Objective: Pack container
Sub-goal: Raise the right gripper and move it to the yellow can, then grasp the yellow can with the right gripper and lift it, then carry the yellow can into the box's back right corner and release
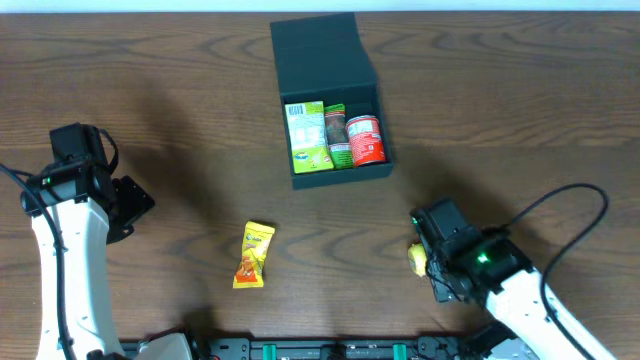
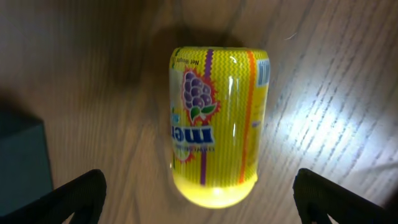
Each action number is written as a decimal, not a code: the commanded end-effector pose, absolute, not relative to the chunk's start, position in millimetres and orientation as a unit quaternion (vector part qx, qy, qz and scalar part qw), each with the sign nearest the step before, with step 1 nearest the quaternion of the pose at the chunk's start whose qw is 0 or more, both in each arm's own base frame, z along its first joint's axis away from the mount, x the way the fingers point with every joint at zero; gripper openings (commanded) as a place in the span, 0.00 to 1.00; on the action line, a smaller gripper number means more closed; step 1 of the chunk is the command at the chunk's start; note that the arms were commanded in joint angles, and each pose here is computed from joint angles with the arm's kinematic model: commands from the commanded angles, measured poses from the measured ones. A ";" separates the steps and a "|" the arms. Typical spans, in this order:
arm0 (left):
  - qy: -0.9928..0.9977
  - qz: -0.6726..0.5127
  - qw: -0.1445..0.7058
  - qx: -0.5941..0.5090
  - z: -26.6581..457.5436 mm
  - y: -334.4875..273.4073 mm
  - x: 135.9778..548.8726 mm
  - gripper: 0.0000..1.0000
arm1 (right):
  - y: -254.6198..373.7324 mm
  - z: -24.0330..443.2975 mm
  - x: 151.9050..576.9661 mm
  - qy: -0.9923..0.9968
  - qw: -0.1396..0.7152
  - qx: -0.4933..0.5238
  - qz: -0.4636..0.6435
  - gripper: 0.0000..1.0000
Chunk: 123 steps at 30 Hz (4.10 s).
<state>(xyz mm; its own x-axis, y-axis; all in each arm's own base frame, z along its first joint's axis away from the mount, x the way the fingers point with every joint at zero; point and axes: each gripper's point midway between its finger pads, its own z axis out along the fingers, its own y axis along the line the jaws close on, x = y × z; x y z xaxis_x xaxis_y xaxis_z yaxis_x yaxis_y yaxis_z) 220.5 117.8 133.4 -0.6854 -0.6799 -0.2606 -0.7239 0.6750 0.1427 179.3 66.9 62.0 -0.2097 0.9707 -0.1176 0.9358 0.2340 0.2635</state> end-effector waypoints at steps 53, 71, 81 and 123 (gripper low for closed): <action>0.909 0.127 0.090 -0.386 133.6 121.6 218.5 0.95 | 101.0 109.6 294.9 0.946 0.239 0.205 0.077 0.49; 0.909 0.127 0.090 -0.386 133.6 121.6 218.5 0.95 | 142.0 239.9 376.4 0.932 0.349 -0.085 0.048 0.55; 0.909 0.127 0.090 -0.386 133.6 121.6 218.5 0.95 | 169.6 202.6 436.7 0.927 0.289 -0.238 -0.014 0.52; 0.909 0.127 0.090 -0.386 133.6 121.6 218.5 0.95 | 222.2 98.3 474.3 0.817 0.236 -0.523 -0.053 0.80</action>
